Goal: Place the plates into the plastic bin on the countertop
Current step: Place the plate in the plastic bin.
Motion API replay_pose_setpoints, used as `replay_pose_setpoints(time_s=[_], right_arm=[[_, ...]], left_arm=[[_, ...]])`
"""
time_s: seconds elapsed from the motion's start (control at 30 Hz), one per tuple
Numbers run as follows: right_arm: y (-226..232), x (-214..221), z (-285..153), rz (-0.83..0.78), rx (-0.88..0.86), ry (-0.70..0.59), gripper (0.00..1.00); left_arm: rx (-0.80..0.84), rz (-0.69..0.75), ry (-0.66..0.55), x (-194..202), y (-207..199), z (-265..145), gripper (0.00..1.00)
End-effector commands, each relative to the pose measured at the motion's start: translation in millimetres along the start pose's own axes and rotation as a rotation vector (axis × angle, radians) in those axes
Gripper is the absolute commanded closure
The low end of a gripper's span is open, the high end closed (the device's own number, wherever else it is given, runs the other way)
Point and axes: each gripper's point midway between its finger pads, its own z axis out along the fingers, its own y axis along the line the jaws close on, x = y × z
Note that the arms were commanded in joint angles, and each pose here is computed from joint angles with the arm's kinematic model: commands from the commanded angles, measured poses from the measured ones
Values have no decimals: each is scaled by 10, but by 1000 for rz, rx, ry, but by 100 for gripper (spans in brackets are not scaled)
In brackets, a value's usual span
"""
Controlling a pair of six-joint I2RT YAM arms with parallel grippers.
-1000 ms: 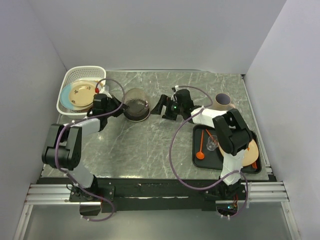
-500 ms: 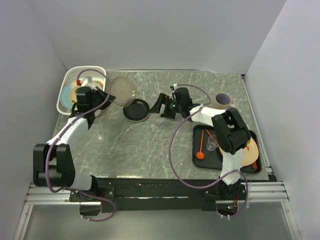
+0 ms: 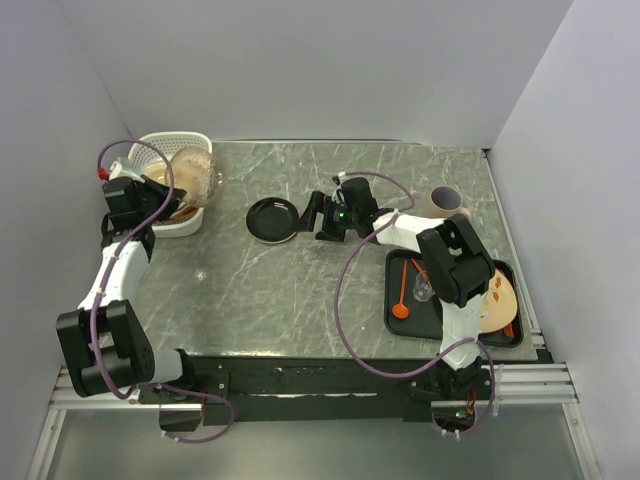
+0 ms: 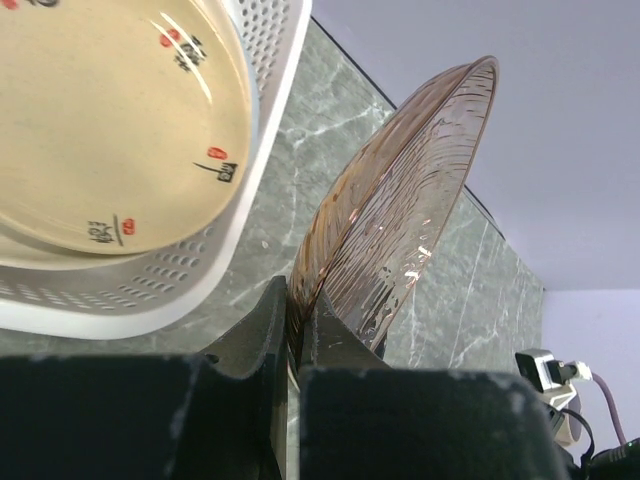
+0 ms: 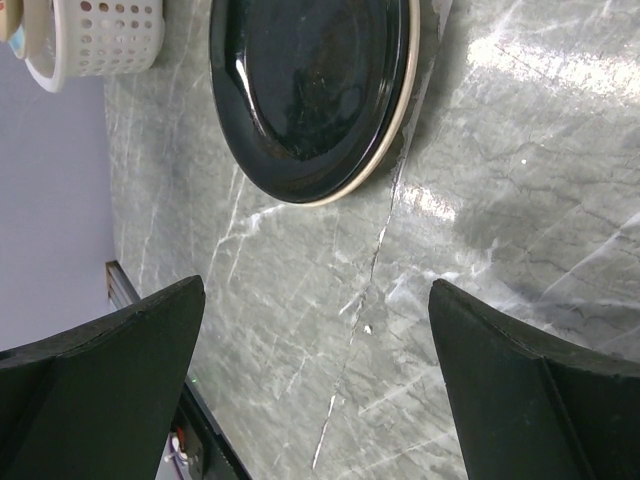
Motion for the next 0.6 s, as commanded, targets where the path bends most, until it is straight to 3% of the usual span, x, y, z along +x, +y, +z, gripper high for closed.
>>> replay_pose_setpoints(time_s=[0.0,0.57], right_arm=[[195,-141,-35,-43,-41,-28,0],[165,-133,-34,-50,-23,-19,0]], left_arm=[[35,-20,-24,-143,-40,-18,99],[-60,-150,-33,-304,446,289,99]])
